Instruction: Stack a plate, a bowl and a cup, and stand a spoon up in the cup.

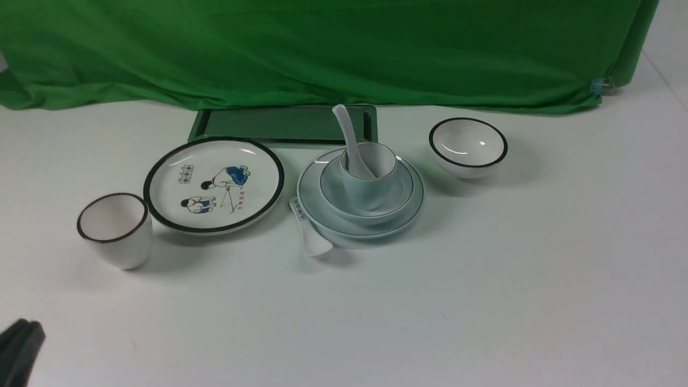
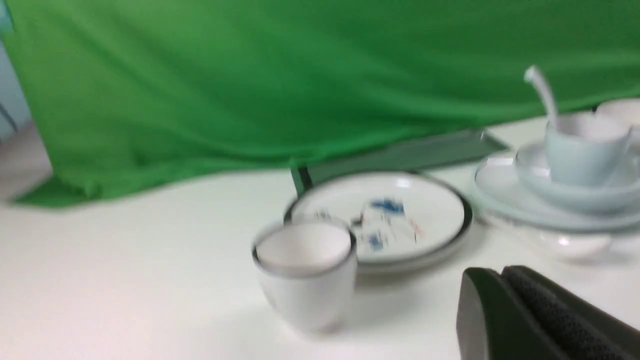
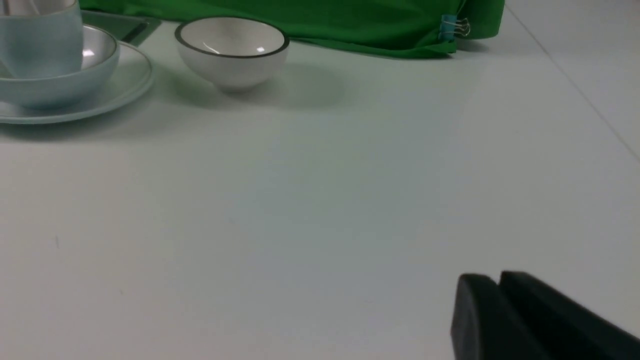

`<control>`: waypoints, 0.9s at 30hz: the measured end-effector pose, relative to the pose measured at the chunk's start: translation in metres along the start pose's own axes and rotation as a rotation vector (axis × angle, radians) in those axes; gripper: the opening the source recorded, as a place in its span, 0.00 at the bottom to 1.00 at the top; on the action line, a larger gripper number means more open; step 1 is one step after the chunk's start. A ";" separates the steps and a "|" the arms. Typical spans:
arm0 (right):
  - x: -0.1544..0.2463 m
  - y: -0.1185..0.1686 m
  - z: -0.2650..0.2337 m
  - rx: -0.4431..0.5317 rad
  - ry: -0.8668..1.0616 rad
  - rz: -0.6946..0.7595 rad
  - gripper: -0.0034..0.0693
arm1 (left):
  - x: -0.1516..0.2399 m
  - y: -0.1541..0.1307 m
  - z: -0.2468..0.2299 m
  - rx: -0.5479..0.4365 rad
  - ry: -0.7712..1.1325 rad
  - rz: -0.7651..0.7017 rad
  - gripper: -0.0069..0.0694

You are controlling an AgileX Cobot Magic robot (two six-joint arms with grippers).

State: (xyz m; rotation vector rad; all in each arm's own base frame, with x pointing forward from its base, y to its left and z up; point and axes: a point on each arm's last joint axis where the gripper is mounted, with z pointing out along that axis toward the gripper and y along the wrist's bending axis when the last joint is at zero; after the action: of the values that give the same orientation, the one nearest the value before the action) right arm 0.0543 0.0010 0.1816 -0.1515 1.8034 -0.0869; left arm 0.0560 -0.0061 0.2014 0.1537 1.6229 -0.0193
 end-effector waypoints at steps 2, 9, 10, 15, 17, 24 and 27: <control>0.000 0.000 0.000 0.000 0.000 0.000 0.17 | 0.006 0.000 0.000 -0.002 0.045 -0.061 0.05; 0.000 0.000 0.000 0.000 -0.001 0.000 0.19 | 0.014 -0.001 0.000 0.003 0.126 -0.084 0.05; 0.000 0.000 0.000 0.000 -0.001 0.000 0.19 | 0.014 -0.001 0.000 0.003 0.124 -0.084 0.05; 0.000 0.000 0.000 0.000 -0.001 0.000 0.21 | 0.013 -0.001 0.000 0.002 0.107 -0.080 0.05; 0.000 0.000 0.000 0.000 -0.001 0.000 0.21 | 0.013 -0.001 0.000 0.002 0.106 -0.079 0.05; 0.000 0.000 0.000 0.000 -0.001 0.001 0.22 | 0.012 -0.001 0.000 -0.002 0.103 -0.071 0.05; 0.000 0.000 0.000 0.000 -0.001 0.000 0.22 | 0.012 0.000 0.000 -0.018 0.104 -0.072 0.05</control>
State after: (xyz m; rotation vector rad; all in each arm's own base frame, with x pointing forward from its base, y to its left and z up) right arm 0.0543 0.0010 0.1816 -0.1513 1.8027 -0.0867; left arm 0.0556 -0.0049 0.1891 0.0829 1.7316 -0.0529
